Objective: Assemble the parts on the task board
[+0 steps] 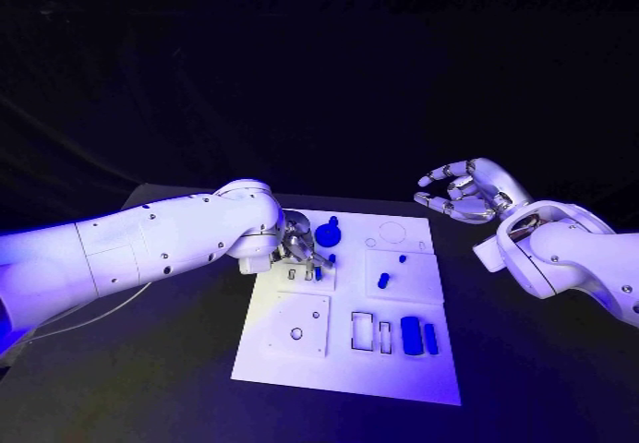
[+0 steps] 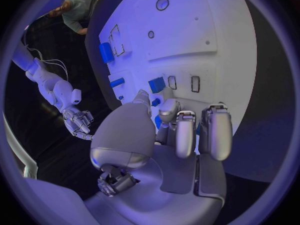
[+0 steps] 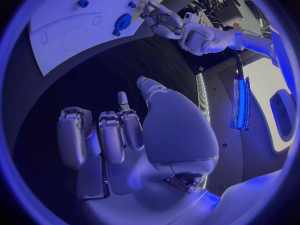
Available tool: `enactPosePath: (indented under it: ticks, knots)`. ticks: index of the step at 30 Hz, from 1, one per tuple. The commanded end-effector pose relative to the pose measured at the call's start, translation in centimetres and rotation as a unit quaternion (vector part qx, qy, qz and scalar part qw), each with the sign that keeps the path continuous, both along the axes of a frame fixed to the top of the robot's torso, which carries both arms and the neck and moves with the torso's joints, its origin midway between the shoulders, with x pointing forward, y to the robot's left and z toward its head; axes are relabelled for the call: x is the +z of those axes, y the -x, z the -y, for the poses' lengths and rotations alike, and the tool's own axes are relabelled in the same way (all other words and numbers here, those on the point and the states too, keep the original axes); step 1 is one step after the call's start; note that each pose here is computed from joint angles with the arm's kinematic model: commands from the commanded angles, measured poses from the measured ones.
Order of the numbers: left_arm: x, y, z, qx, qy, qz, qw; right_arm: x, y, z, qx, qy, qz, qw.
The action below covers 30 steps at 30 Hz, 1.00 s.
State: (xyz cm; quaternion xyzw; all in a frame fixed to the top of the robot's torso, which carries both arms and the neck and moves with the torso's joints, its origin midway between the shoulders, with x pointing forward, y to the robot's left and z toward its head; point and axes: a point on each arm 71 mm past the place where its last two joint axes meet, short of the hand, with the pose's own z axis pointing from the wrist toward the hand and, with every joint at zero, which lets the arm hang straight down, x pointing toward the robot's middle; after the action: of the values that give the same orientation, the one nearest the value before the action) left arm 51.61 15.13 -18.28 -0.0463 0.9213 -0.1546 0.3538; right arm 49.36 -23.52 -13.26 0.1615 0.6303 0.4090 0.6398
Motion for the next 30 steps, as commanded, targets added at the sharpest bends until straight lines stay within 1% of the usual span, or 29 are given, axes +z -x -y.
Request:
enactPosePath:
  ticks: [1, 9, 18, 30]
  knots:
    - [-0.16, 0.24, 0.26, -0.012, -0.001, -0.016, 1.0, -0.11, 0.04, -0.17, 0.008, 0.006, -0.002, 1.0]
    - [-0.2, 0.4, 0.47, -0.016, 0.0, -0.019, 1.0, -0.14, 0.04, -0.2, 0.008, 0.005, -0.002, 1.0]
    - [-0.2, 0.39, 0.45, -0.011, 0.004, -0.018, 1.0, -0.18, 0.03, -0.19, 0.008, 0.006, -0.002, 1.0]
    - [-0.28, 0.6, 0.64, -0.015, 0.014, -0.031, 0.999, -0.23, 0.02, -0.19, 0.008, 0.006, -0.003, 1.0]
